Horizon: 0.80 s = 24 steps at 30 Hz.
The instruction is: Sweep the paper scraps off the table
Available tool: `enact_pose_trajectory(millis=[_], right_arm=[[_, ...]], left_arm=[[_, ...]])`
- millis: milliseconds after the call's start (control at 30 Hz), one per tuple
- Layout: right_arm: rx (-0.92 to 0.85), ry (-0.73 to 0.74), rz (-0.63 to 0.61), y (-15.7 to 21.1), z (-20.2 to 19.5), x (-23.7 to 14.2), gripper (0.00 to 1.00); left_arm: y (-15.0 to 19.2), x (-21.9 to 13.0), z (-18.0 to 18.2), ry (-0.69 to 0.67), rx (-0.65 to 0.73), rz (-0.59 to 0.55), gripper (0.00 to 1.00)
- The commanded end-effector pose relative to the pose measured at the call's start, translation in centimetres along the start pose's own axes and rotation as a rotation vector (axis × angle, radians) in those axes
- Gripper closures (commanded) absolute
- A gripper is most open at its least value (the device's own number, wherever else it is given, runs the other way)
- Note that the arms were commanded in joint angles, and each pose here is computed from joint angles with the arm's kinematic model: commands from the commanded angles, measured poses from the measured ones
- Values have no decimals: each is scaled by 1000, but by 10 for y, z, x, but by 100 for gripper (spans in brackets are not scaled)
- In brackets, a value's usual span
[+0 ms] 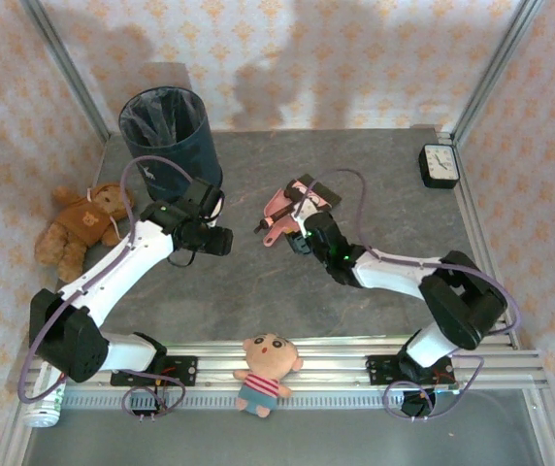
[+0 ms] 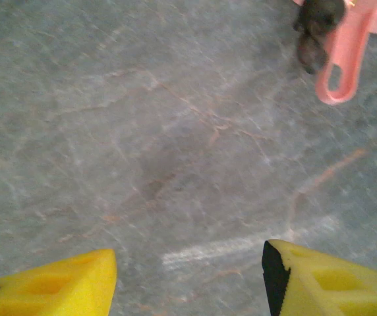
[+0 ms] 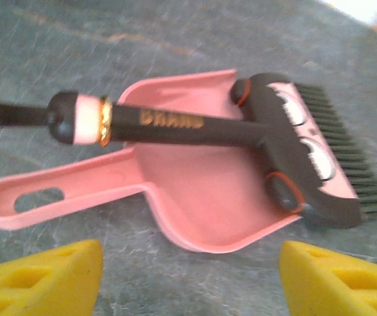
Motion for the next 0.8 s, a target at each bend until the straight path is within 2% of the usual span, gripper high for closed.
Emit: enact_pose_trajectory(millis=[0, 167, 333, 467, 567, 767], right_arm=[[65, 196, 17, 2, -26, -13, 30], [112, 430, 48, 9, -55, -29, 30], [102, 587, 97, 17, -73, -40, 30], [130, 706, 134, 28, -91, -51, 30], [162, 764, 160, 39, -105, -59, 30], [215, 823, 206, 61, -129, -72, 30]], left_arm=[[-21, 4, 21, -182, 2, -136, 40], [-40, 3, 39, -362, 9, -292, 39], [-54, -2, 48, -436, 3, -454, 37], [-60, -6, 61, -546, -8, -571, 36], [-62, -5, 67, -611, -8, -640, 34], [-61, 3, 77, -657, -39, -733, 31]])
Point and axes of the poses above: each hand's point on the last joint's axis, 136 mm out from that joint toward the fingers, its own x axis out along the fingers, its own z axis along the line the jaws close on, y = z × x, the point moved 5 cm from there along -x, back along the fingers, and after that the axes turned 13 degrees about -x, right-handed, at the moved point
